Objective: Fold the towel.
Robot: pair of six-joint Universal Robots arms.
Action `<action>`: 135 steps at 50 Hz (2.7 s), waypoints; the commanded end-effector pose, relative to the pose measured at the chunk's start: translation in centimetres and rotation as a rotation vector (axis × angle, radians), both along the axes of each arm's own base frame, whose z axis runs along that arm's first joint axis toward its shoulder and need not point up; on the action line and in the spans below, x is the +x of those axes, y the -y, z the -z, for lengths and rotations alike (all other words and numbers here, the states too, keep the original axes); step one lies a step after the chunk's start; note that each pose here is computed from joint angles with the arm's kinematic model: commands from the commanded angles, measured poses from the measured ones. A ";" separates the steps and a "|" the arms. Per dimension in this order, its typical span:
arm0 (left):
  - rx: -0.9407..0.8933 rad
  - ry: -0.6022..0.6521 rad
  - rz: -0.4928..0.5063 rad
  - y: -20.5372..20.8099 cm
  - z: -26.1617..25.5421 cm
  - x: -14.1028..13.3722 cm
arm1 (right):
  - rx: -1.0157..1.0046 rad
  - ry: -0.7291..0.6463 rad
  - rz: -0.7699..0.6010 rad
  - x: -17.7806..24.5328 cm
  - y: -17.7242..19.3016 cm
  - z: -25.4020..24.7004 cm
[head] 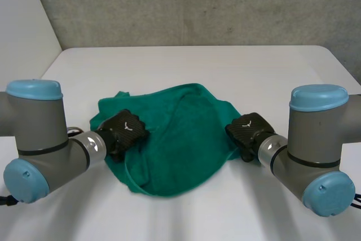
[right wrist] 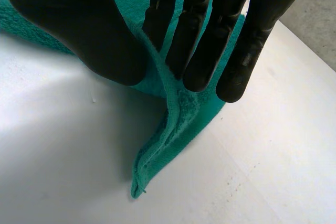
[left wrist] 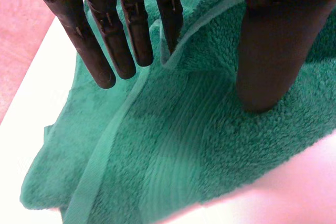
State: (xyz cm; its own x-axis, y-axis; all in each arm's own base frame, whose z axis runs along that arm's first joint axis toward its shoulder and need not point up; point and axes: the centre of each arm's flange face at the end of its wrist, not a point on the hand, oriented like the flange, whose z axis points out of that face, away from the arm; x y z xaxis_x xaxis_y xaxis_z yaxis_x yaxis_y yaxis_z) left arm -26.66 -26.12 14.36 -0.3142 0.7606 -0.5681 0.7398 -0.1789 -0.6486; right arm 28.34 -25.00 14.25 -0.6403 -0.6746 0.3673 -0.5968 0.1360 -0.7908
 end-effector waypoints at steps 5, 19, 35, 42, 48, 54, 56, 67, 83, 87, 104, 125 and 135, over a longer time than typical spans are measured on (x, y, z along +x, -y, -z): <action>0.005 -0.063 0.047 -0.2 0.2 -0.8 | -0.001 -0.008 -0.004 0.0 -0.1 0.1; -0.186 -0.088 -0.080 1.8 -5.1 1.1 | -0.041 -0.016 0.011 -0.5 1.3 -3.4; -0.025 -0.092 -0.329 -5.2 -7.0 5.0 | 0.046 -0.280 -0.140 -1.1 -1.7 -7.3; 0.085 0.025 -0.435 -2.2 -2.2 5.6 | 0.122 -0.353 -0.110 -0.5 0.7 -2.9; -0.085 -0.019 -0.496 3.5 -3.9 4.8 | -0.046 -0.283 -0.048 1.0 4.4 -5.6; -0.549 -0.280 -0.492 10.6 -15.1 2.7 | -0.512 0.057 0.065 3.4 9.2 -16.6; -0.702 -0.379 -0.489 11.7 -19.0 2.5 | -0.690 0.232 0.096 3.8 9.9 -21.5; -0.971 -0.663 -0.474 10.5 -25.5 2.9 | -0.915 0.440 0.105 1.8 6.9 -28.7; -0.341 -0.348 -0.572 4.6 -3.6 5.2 | -0.235 0.107 0.029 0.9 3.3 -7.1; -0.258 -0.295 -0.571 3.6 -0.6 5.1 | -0.096 0.046 0.036 0.5 2.8 -2.1; -0.252 -0.299 -0.577 3.4 -0.7 5.3 | 0.138 0.317 0.315 -3.0 3.7 2.2; -0.256 -0.300 -0.591 3.8 -0.7 5.7 | 0.074 0.351 0.361 -4.3 6.7 2.0; -0.161 -0.252 -0.548 2.7 0.8 5.5 | 0.033 0.285 0.307 -4.9 8.0 1.7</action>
State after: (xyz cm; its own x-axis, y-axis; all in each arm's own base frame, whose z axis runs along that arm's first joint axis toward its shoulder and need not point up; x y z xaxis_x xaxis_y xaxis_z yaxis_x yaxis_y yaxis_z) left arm -20.94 -29.78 14.65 -0.8000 0.2775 -0.5320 0.5616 0.0340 -0.8267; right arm 23.84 -32.43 12.46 -0.9093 -0.4107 0.0667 -0.2166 0.3305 -0.9186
